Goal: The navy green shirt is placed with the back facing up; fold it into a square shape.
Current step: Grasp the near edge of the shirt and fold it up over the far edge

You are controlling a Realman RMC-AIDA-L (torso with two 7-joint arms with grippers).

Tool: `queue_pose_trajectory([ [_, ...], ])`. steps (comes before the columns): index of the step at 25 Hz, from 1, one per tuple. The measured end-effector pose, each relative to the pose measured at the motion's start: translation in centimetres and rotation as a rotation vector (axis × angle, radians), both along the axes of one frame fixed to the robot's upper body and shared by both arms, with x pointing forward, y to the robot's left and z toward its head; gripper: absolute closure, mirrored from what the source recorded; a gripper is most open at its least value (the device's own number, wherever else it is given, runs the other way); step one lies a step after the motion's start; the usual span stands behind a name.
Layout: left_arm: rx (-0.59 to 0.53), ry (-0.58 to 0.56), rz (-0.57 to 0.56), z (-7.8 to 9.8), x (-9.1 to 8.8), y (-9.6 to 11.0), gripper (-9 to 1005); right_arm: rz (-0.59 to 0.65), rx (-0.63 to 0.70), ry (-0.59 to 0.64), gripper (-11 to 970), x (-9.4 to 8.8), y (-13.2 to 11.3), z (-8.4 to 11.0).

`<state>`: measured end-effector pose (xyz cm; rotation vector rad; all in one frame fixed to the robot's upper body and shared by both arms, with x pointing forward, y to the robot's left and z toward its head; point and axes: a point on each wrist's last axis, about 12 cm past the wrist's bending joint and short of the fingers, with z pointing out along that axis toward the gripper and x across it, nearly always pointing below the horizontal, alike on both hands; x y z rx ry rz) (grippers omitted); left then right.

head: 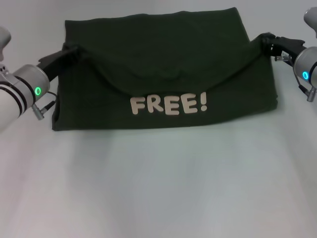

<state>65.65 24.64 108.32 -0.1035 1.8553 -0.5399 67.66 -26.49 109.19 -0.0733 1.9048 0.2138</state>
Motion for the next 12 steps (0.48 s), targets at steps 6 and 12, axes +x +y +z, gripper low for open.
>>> queue_pose_trajectory([
  [6,0.005,0.031,0.010,-0.61,-0.16,-0.32,838,0.000,-0.012,0.005,734,0.10,0.14,0.01],
  [12,-0.006,0.044,0.050,-0.79,-0.24,0.57,623,0.003,-0.010,0.003,602,0.13,0.22,0.04],
])
